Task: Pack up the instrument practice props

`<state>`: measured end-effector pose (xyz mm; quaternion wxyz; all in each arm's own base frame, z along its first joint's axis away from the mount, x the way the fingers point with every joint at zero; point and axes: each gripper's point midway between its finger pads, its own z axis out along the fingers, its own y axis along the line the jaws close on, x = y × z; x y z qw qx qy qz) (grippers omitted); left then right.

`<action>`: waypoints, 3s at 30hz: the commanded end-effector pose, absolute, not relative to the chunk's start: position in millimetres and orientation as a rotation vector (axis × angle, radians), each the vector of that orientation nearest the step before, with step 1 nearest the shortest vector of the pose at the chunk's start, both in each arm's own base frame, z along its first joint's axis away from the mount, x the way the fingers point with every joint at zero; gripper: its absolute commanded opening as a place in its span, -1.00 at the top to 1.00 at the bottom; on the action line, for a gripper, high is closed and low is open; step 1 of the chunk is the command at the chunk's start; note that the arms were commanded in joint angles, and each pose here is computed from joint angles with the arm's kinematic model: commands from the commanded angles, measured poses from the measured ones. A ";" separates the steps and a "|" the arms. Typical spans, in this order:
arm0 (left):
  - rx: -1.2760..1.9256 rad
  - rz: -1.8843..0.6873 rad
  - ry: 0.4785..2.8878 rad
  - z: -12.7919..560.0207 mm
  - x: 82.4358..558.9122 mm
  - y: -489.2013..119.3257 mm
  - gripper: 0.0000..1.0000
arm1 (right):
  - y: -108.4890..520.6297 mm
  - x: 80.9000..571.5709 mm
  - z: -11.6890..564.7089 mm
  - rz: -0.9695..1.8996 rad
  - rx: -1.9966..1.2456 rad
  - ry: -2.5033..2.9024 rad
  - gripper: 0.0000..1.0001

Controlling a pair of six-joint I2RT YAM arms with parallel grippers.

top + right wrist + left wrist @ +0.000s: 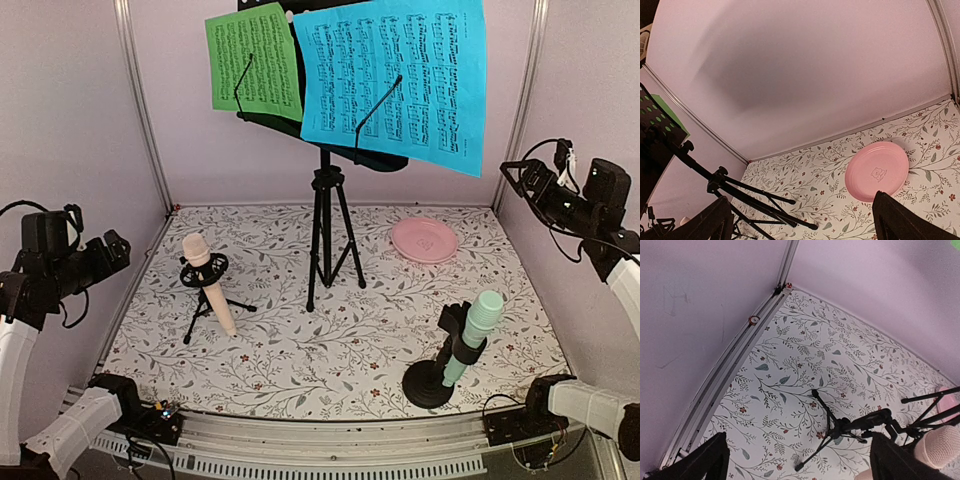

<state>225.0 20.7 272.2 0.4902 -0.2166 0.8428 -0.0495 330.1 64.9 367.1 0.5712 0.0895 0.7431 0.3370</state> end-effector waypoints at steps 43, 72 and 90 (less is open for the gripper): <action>-0.525 -0.121 2.025 273.7 225.2 21.0 -0.95 | 163.1 192.0 255.3 0.929 0.130 2.862 -0.98; -0.573 -0.094 2.011 272.9 222.0 27.8 -0.93 | 226.5 131.7 215.9 0.877 -0.288 3.144 -0.84; -0.579 -0.088 2.019 271.0 223.4 28.5 -0.93 | 217.2 133.8 207.6 0.794 -0.325 3.127 -0.49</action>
